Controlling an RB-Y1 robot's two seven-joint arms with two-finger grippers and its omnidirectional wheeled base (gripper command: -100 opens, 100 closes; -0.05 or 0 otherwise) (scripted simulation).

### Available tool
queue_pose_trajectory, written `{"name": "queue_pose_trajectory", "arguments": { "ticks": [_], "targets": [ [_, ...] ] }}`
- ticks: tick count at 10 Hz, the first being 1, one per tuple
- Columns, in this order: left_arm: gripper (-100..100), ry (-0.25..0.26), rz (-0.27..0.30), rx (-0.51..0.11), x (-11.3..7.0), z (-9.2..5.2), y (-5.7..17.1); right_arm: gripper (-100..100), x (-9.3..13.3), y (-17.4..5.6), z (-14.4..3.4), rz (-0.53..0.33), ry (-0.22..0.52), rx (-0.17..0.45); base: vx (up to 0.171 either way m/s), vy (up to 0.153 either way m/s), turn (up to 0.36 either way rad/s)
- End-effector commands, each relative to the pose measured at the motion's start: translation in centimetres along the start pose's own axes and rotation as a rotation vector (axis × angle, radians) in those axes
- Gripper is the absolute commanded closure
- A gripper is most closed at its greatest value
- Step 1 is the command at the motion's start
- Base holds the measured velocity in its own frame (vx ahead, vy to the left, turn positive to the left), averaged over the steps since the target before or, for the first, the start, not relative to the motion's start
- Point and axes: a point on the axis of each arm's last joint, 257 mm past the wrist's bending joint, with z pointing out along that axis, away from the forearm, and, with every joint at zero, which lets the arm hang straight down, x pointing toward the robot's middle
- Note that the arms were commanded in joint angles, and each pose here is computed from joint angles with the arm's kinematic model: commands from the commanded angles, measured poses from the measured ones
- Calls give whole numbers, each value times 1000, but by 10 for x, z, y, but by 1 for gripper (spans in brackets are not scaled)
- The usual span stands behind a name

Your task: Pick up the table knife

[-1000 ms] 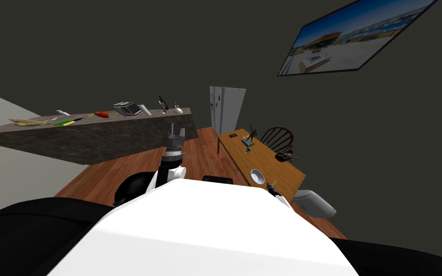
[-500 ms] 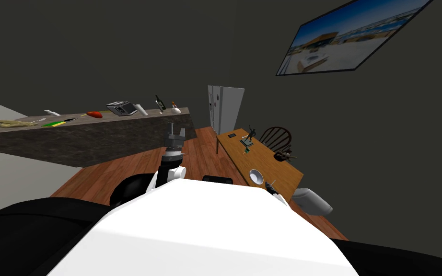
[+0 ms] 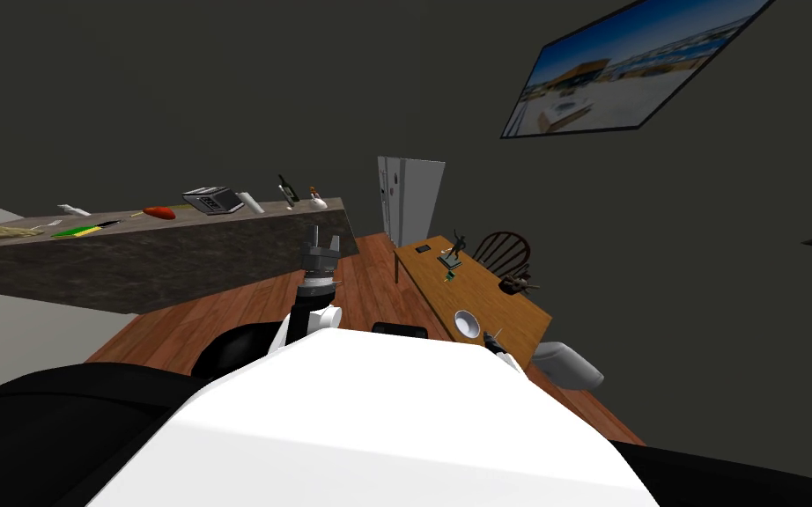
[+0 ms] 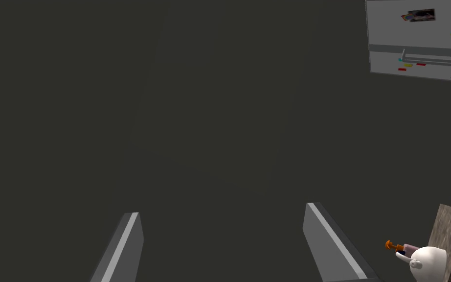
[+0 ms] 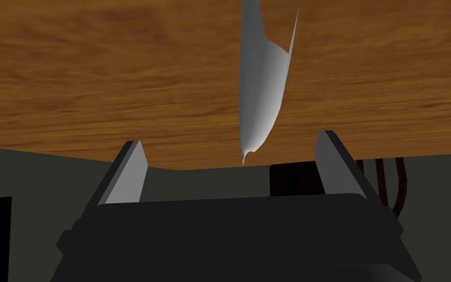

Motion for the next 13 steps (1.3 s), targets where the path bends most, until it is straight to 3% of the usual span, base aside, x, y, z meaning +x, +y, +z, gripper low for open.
{"name": "queue_pose_trajectory", "arguments": {
  "ticks": [1,2,6,7,8,11,13],
  "targets": [
    [0,0,0,0,0,0,0,-100,0,0,0,0,0,0,6,-11,-6],
    [0,0,0,0,0,0,0,100,0,0,0,0,0,-1,0,0,0],
    [0,0,0,0,0,0,0,100,0,1,0,2,0,-1,0,0,0],
    [0,0,0,0,0,0,0,0,0,1,0,1,0,-2,0,0,0],
    [0,0,0,0,0,0,0,100,-4,-7,-1,7,-2,8,-19,37,88],
    [0,0,0,0,0,0,0,100,-12,-25,-7,24,-1,25,-28,61,89],
    [0,0,0,0,0,0,0,100,-12,-25,-9,25,0,25,-17,37,32]
  ]
}}
